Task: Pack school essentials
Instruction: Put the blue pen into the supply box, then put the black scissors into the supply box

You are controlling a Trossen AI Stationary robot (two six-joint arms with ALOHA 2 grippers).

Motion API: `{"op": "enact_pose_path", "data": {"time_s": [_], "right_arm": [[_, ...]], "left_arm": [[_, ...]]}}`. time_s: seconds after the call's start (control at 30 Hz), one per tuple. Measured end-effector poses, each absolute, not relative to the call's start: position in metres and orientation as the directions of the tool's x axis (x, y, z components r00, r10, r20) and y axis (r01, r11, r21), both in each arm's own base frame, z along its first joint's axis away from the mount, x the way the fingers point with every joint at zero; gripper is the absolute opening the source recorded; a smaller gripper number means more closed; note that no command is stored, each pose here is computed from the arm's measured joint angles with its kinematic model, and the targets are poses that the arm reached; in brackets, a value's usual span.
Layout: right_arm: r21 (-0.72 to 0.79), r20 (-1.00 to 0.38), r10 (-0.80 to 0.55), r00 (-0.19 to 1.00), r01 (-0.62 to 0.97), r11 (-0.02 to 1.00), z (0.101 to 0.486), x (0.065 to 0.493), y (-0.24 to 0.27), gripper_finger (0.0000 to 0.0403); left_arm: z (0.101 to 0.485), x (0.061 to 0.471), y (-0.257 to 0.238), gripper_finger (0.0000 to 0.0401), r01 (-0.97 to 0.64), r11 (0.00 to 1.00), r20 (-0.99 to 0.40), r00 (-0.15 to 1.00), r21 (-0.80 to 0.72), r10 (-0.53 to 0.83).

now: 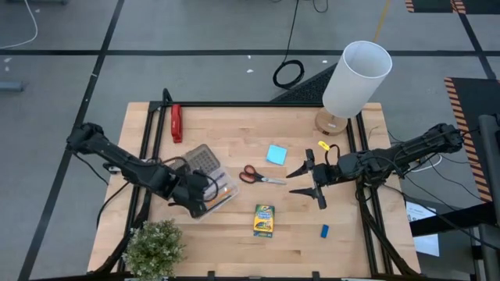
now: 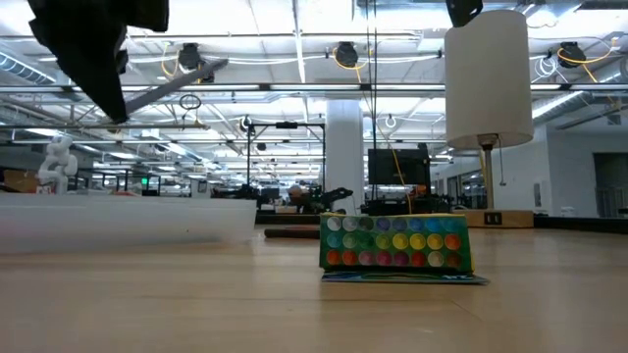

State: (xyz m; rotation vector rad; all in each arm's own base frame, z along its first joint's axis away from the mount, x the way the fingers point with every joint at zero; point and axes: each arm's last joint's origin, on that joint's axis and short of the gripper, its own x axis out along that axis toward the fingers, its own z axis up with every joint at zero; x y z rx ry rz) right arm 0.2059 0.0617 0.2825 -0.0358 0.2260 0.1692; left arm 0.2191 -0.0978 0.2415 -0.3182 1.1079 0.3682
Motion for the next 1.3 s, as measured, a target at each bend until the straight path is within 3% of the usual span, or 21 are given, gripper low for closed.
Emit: {"op": "enact_pose_path", "data": {"time_s": [0.53, 0.9, 1.3], "right_arm": [[-0.017, -0.234, 0.162, 0.959, -0.171, 0.985, 0.282, 0.206, 0.062, 0.021], [-0.018, -0.234, 0.162, 0.959, -0.171, 0.985, 0.282, 0.206, 0.062, 0.021], [-0.018, -0.234, 0.163, 0.959, -0.172, 0.985, 0.282, 0.206, 0.062, 0.021]], "left_arm": [[0.187, 0.241, -0.115, 0.0051, -0.478, 0.877, -0.991, 0.131, -0.04, 0.026], [0.184, 0.241, -0.119, 0.0053, -0.5, 0.865, -0.992, 0.122, -0.046, 0.018], [0.185, 0.239, -0.125, 0.0087, -0.502, 0.864, -0.989, 0.146, -0.045, 0.034]]}}
